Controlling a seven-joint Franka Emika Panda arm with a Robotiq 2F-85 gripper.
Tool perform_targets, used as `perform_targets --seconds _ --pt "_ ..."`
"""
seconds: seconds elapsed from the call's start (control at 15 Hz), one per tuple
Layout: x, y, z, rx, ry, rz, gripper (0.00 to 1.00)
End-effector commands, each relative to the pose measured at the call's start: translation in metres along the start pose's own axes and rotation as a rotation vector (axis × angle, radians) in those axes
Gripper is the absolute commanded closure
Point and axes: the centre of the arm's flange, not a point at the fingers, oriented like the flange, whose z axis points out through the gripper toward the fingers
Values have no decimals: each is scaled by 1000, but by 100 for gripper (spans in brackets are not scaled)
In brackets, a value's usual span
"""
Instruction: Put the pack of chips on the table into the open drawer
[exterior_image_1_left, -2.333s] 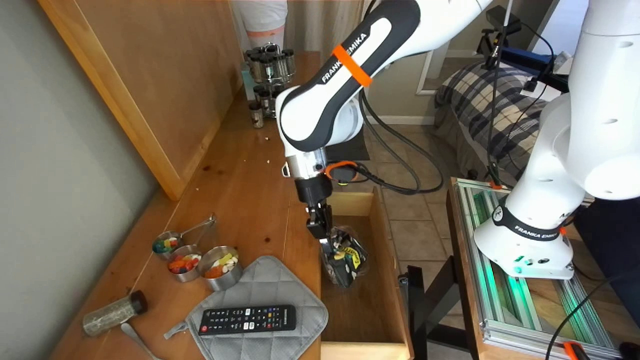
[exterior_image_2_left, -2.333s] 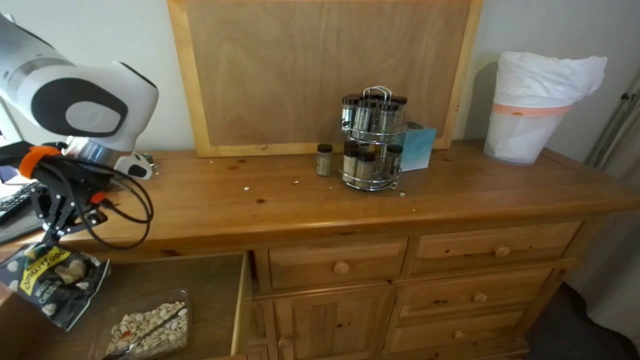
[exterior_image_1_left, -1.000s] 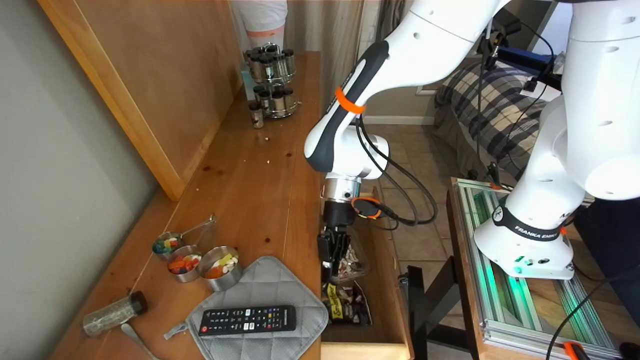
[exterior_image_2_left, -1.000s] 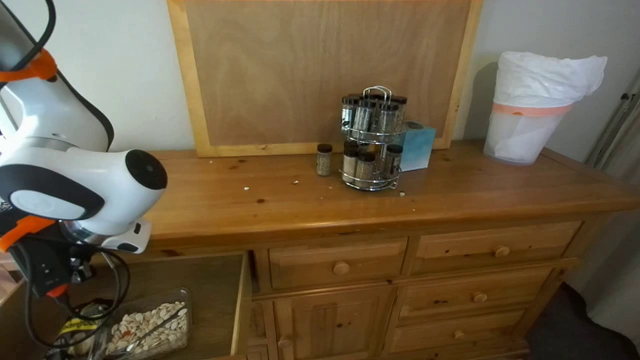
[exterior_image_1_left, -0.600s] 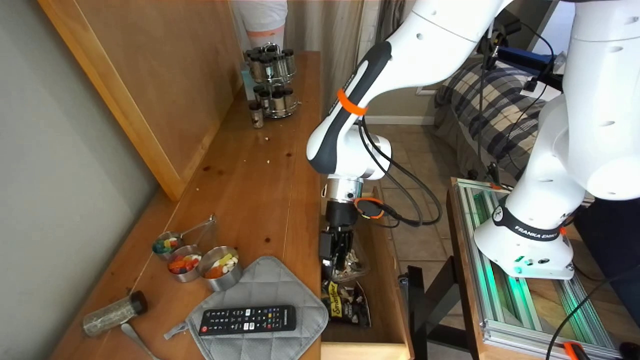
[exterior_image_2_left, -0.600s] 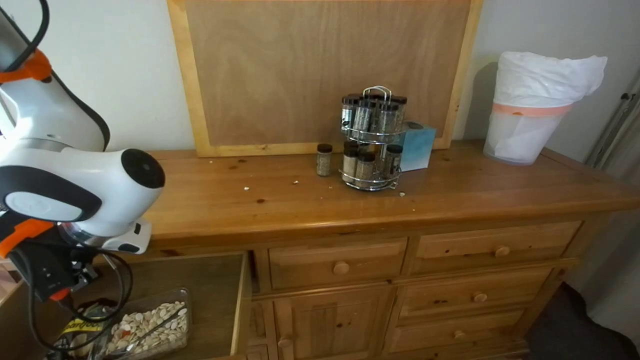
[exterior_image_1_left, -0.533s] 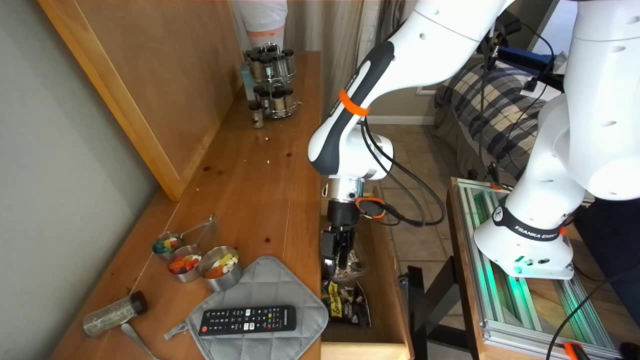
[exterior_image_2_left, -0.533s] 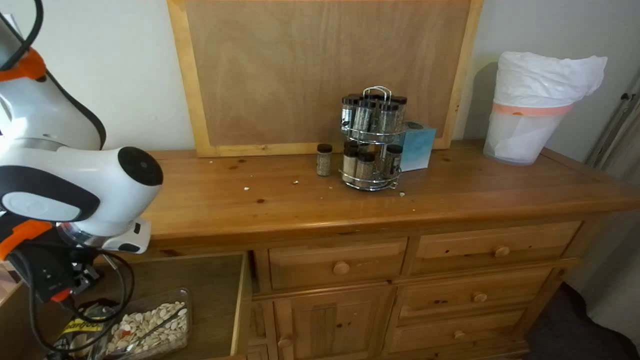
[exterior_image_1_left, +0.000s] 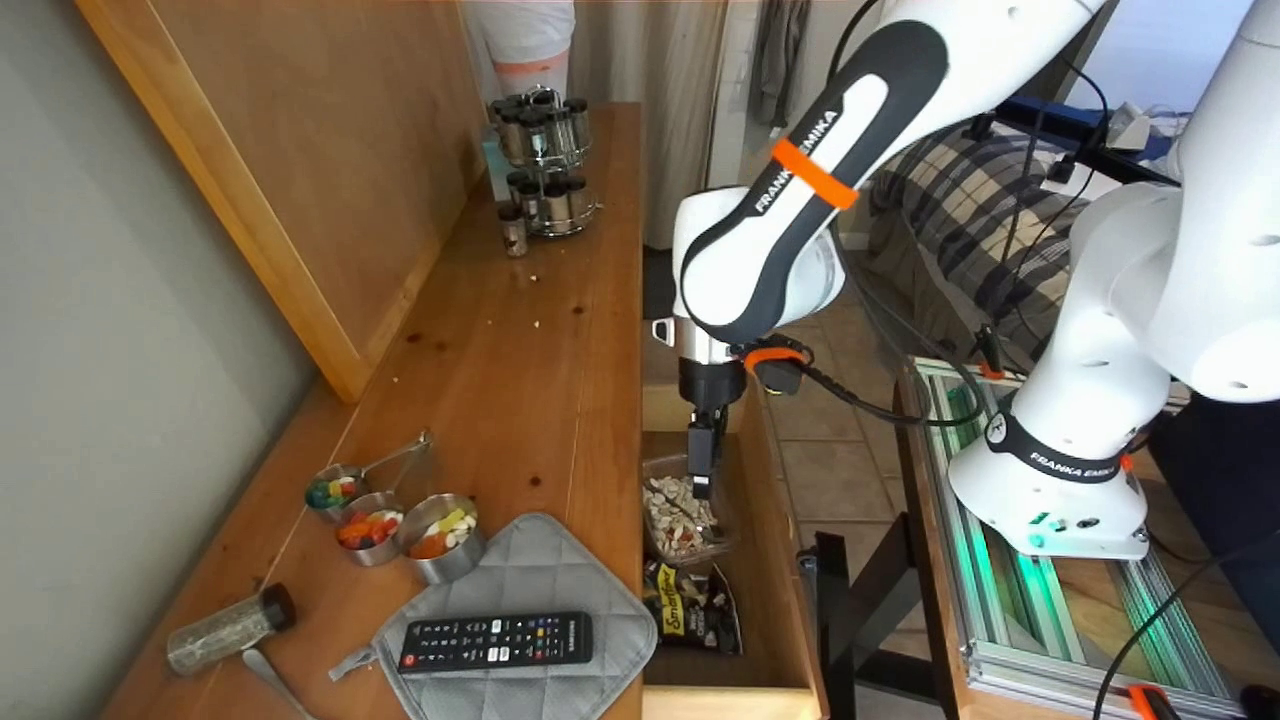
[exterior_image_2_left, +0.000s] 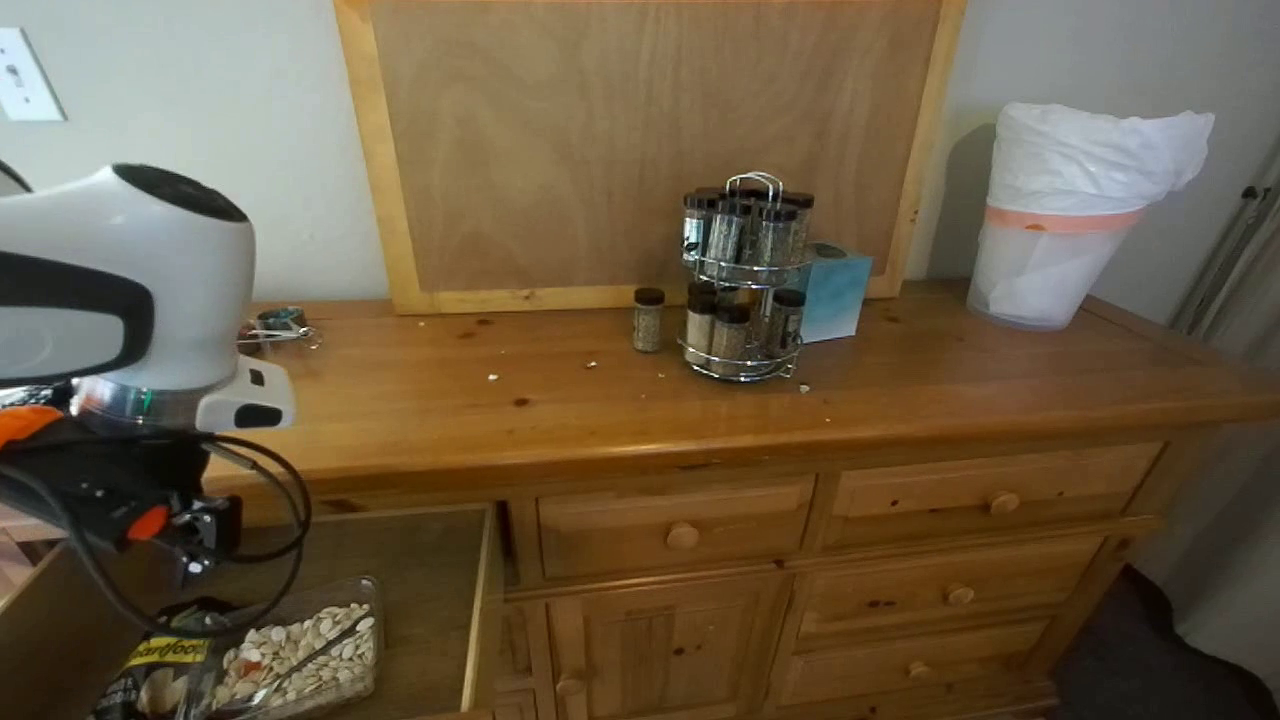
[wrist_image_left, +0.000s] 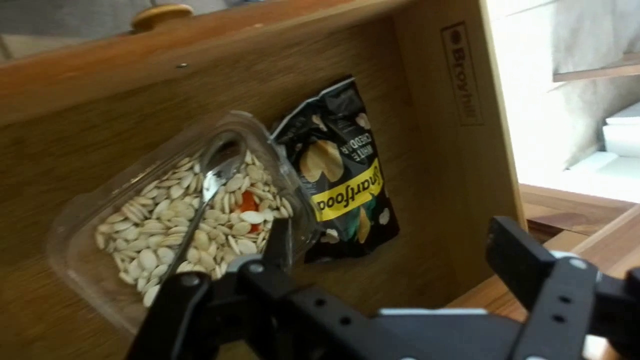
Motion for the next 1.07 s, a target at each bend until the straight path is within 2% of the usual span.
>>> perform_targets --seconds 0.0,0.33,0.53,0.67,0.87,0.93,1.0 --pt "-22 -25 -71 -180 52 -69 0" --pt "-17 -55 -124 -406 132 -162 0" --pt "-8 -77 -170 -497 198 -187 0" --pt "-7 -96 -208 -494 221 -190 0" --pt "-13 -117 -247 -389 158 -175 0" --pt "-15 -106 -225 -443 201 -177 0" --pt "-16 -111 -233 -436 203 -181 0"
